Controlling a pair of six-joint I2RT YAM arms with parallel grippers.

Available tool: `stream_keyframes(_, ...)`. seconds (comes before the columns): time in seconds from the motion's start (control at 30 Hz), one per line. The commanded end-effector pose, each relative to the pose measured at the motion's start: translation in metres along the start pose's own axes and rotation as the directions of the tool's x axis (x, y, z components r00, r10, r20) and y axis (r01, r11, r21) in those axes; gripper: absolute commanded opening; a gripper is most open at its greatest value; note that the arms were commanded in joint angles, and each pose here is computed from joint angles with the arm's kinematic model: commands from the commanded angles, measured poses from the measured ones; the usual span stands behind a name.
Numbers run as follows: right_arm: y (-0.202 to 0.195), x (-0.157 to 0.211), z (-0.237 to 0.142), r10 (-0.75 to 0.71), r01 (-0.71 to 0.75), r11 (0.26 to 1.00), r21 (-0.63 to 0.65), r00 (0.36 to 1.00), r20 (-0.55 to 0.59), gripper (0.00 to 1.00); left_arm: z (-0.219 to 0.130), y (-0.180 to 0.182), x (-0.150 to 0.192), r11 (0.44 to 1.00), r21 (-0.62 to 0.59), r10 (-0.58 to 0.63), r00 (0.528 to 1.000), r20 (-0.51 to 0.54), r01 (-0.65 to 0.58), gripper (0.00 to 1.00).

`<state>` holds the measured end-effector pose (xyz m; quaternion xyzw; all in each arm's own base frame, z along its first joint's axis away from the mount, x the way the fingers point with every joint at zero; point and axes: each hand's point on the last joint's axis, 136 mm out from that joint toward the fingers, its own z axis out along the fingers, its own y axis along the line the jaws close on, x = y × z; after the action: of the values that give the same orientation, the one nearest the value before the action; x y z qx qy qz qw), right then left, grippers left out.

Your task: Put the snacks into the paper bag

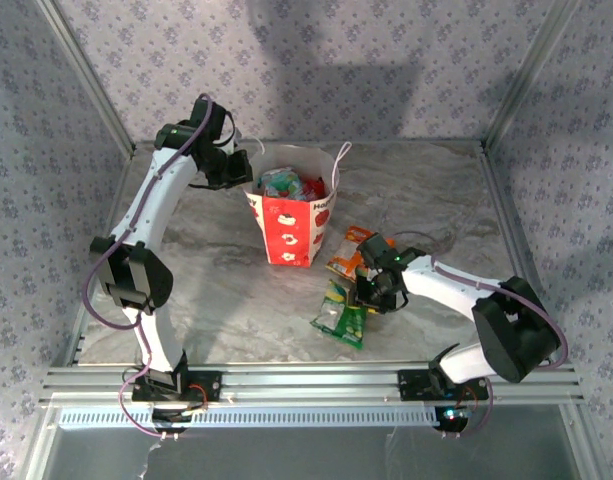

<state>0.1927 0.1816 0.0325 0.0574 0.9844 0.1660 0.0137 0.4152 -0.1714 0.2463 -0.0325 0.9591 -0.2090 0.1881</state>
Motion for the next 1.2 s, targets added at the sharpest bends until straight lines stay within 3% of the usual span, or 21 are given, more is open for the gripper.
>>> stream_keyframes(0.0, -0.015, -0.009, -0.007, -0.015, 0.011, 0.996, 0.083, 0.999, 0.052, 0.38, -0.005, 0.005, 0.004, 1.000, -0.014, 0.009, 1.000, -0.002, -0.009, 0.12)
stream_keyframes(0.27, -0.017, -0.028, -0.016, -0.128, 0.112, 0.984, 0.140, 0.985, 0.115, 0.37, -0.004, 0.005, 0.003, 1.000, -0.013, 0.007, 1.000, -0.003, -0.007, 0.12)
stream_keyframes(0.3, -0.018, -0.027, -0.015, -0.130, 0.116, 0.984, 0.135, 0.986, 0.104, 0.40, -0.004, 0.005, 0.003, 1.000, -0.014, 0.006, 1.000, -0.004, -0.006, 0.12)
stream_keyframes(0.37, -0.015, -0.025, -0.013, -0.127, 0.117, 0.987, 0.112, 0.989, 0.081, 0.59, -0.005, 0.005, 0.003, 1.000, -0.014, 0.006, 1.000, -0.002, -0.006, 0.12)
stream_keyframes(0.53, -0.011, -0.014, -0.014, -0.121, 0.118, 0.990, 0.074, 0.992, 0.040, 0.79, -0.007, 0.005, 0.004, 1.000, -0.015, 0.008, 1.000, -0.002, -0.008, 0.12)
stream_keyframes(0.77, 0.000, 0.004, -0.017, -0.119, 0.120, 0.992, -0.030, 0.993, 0.028, 0.81, -0.008, 0.005, 0.004, 1.000, -0.015, 0.011, 1.000, 0.000, -0.011, 0.12)
stream_keyframes(1.17, 0.000, 0.020, -0.002, -0.075, 0.074, 0.996, -0.052, 0.997, -0.007, 0.86, -0.009, 0.002, 0.002, 1.000, -0.005, 0.008, 1.000, 0.002, -0.008, 0.12)
